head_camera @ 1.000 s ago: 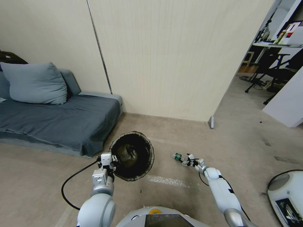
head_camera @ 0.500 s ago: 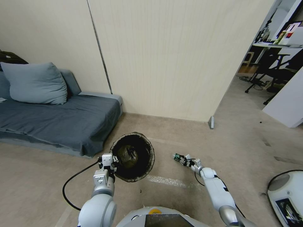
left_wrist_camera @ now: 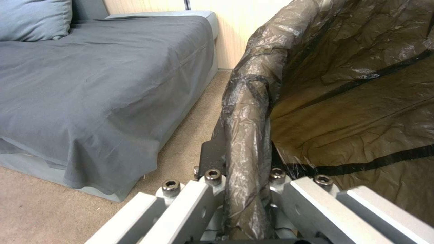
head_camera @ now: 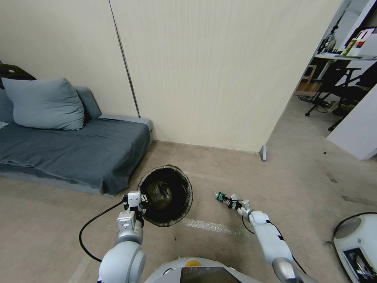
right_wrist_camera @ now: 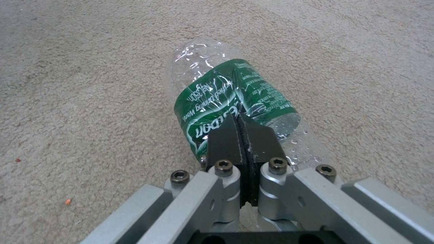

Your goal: Pick up the trash bin, then pick up the garbage from the floor and place it into the trash bin.

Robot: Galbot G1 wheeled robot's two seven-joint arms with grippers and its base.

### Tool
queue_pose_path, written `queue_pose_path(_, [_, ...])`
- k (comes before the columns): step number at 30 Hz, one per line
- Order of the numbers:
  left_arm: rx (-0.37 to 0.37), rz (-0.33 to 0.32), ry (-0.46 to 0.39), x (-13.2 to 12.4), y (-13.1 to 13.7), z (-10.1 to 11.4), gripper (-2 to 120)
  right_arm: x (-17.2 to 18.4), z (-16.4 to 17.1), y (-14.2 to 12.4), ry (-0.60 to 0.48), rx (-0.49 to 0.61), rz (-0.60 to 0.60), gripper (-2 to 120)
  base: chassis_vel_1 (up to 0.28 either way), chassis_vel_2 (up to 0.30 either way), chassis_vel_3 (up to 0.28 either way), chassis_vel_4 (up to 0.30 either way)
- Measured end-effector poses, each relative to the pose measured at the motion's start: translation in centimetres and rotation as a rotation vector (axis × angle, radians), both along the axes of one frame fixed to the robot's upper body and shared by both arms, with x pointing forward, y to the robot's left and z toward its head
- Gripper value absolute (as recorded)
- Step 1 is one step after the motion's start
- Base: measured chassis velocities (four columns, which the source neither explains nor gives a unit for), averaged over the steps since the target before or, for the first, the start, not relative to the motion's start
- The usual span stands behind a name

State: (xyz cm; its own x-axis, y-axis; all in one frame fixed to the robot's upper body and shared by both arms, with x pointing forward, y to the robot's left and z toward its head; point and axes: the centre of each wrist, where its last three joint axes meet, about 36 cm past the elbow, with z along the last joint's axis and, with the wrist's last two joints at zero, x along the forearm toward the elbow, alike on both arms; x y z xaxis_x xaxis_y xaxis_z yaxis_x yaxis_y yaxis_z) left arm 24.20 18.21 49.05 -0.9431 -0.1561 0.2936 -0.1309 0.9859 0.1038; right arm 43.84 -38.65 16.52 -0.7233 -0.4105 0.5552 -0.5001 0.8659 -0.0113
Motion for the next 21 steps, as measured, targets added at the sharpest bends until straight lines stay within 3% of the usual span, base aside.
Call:
queue_pose_path(14, [-0.002, -0.002, 0.0, 0.0, -0.1, 0.0, 1, -0.1, 0.3, 0.2, -0.024, 0.015, -0.013, 0, 0.0, 0.0, 0.0, 0.0])
queue_pose_path(21, [-0.002, -0.004, 0.0, 0.1, -0.1, -0.1, 1, -0.4, 1.3, 0.8, -0.096, 0.05, -0.028, 0, 0.0, 0.0, 0.0, 0.0])
